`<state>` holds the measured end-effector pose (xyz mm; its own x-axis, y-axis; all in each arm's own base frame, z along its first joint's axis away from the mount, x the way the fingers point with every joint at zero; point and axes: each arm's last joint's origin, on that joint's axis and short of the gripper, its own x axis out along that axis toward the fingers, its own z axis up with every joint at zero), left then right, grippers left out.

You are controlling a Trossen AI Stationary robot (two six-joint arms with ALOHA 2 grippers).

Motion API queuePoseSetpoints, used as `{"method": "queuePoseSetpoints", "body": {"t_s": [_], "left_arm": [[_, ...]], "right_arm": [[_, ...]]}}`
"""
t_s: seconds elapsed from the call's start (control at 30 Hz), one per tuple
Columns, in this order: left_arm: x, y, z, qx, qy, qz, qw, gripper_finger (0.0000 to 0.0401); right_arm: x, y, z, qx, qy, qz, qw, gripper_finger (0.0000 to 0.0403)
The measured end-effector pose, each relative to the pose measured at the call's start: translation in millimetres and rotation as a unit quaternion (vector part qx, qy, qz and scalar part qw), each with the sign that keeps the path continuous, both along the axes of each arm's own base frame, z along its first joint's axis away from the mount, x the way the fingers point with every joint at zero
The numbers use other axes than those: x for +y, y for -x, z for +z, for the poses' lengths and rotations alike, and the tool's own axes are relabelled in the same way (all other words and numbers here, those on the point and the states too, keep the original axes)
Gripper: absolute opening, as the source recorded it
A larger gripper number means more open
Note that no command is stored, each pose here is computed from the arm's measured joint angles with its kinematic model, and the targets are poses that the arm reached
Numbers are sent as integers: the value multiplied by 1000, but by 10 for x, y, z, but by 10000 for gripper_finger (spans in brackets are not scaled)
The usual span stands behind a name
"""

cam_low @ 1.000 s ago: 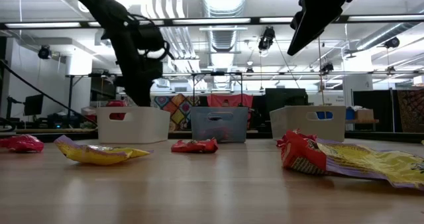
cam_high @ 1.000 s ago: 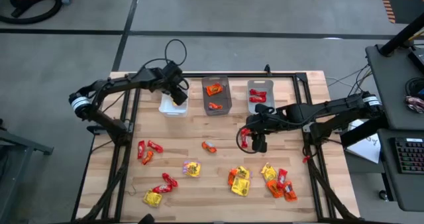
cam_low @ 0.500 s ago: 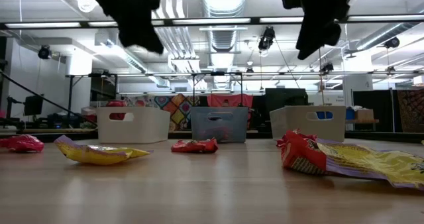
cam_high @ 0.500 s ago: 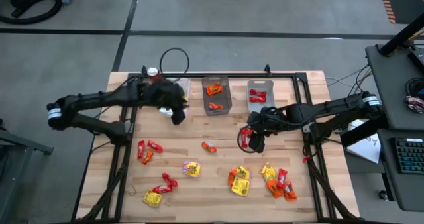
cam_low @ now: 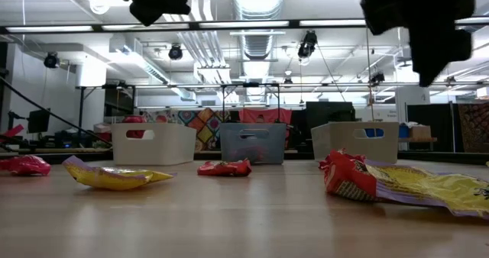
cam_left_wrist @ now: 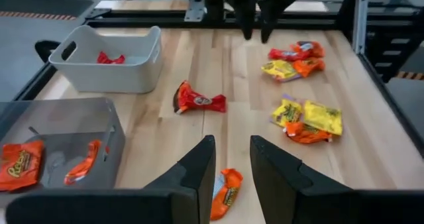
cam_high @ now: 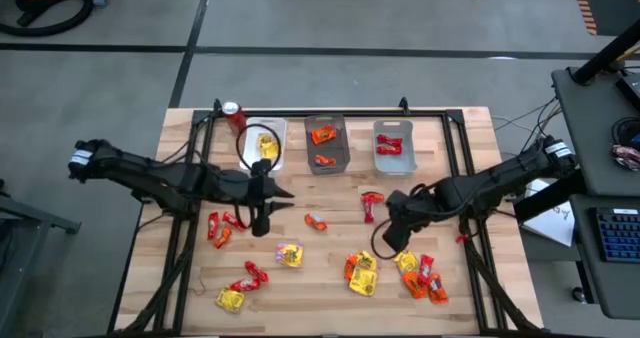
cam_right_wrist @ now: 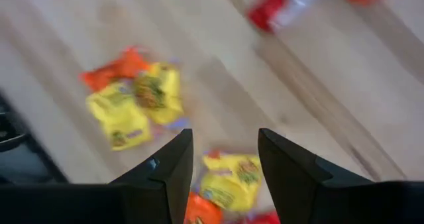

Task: Sort candy
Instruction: Put the red chocolate into the gray bin

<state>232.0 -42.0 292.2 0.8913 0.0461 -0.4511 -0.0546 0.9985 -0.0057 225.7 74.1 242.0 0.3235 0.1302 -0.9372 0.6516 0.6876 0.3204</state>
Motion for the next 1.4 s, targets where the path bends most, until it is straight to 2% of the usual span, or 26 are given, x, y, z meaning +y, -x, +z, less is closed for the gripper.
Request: {"method": "queuePoseSetpoints", "body": {"t_s": [0.1,0.37,0.63,0.8,1.1,1.4], "left_arm": [[-14,-32,-33,5,-3,3,1000,79],[3,-76,-75,12,-26,22,999,79],[45,-66,-66,9,-76,74,994,79],[56,-56,-74,15,-88,88,992,79],[57,-51,-81,21,-101,82,991,79],[61,-35,-114,36,-105,81,991,79]], "right_arm": [[-40,73,-28,32,42,-45,998,145],[-131,12,-99,19,118,-101,988,140],[-57,-296,-344,62,141,-83,985,176],[-15,-498,-481,84,149,-83,982,203],[-94,-857,-648,87,167,-106,976,206],[-186,-969,-895,113,169,-116,972,206]]}}
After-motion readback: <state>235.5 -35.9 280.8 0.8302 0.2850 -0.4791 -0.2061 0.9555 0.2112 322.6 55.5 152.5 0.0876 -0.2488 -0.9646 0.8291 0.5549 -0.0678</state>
